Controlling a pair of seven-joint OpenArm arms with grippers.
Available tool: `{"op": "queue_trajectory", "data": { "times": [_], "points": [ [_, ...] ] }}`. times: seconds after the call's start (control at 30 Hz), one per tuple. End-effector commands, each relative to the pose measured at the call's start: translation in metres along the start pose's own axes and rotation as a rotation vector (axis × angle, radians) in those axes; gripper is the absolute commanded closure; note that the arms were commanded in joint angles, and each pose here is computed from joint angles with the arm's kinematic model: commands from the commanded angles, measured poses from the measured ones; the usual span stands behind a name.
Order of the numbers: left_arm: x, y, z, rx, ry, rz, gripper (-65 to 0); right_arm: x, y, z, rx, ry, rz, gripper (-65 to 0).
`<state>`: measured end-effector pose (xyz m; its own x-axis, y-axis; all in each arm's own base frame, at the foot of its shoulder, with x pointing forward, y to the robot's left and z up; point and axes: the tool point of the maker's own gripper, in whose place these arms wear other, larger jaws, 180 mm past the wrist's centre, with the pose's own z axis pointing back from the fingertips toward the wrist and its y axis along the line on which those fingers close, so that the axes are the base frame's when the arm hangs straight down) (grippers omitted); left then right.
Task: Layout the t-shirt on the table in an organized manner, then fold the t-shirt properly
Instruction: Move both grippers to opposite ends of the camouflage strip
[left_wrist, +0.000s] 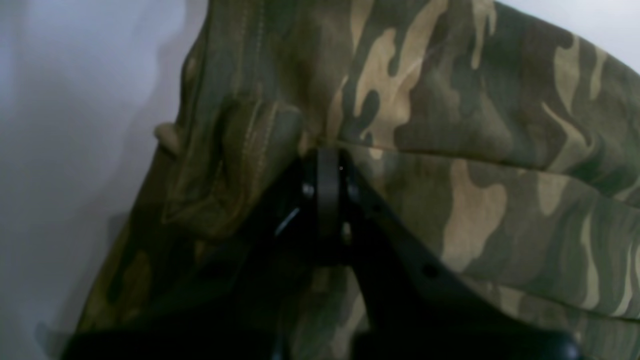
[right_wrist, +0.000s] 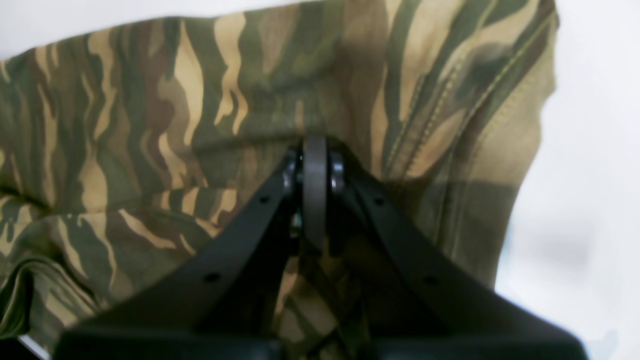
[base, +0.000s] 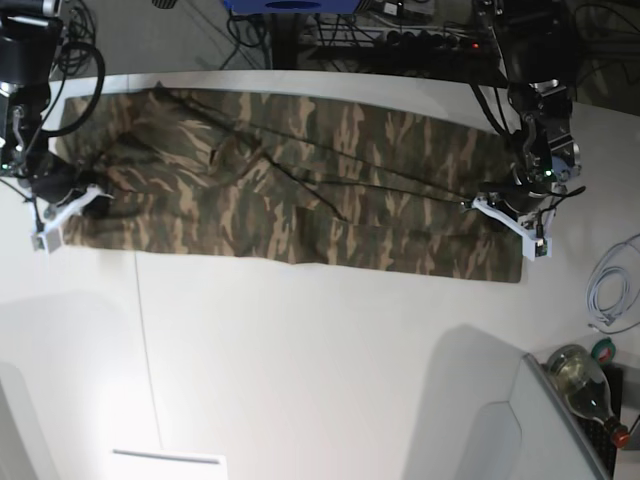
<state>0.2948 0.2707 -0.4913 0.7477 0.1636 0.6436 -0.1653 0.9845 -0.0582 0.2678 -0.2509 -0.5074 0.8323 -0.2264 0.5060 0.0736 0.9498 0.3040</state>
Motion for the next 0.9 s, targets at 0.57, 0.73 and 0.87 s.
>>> {"op": "queue_trajectory", "data": {
  "times": [0.57, 0.73, 0.87],
  "points": [
    [0.048, 0.042, 0.065, 0.13, -0.054, -0.022, 0.0, 0.061, -0.007, 0.032, -0.076, -0.101, 0.17, -1.1],
    [0.059, 0.065, 0.094, 0.162, -0.119, 0.006, 0.0, 0.064, 0.042, 0.057, -0.013, -0.203, 0.272, -1.4],
    [0.046, 0.085, 0.099, 0.073, -0.108, 0.015, 0.0, 0.038, 0.08, 0.073, 0.038, -0.224, 0.298, -1.4]
  ]
}}
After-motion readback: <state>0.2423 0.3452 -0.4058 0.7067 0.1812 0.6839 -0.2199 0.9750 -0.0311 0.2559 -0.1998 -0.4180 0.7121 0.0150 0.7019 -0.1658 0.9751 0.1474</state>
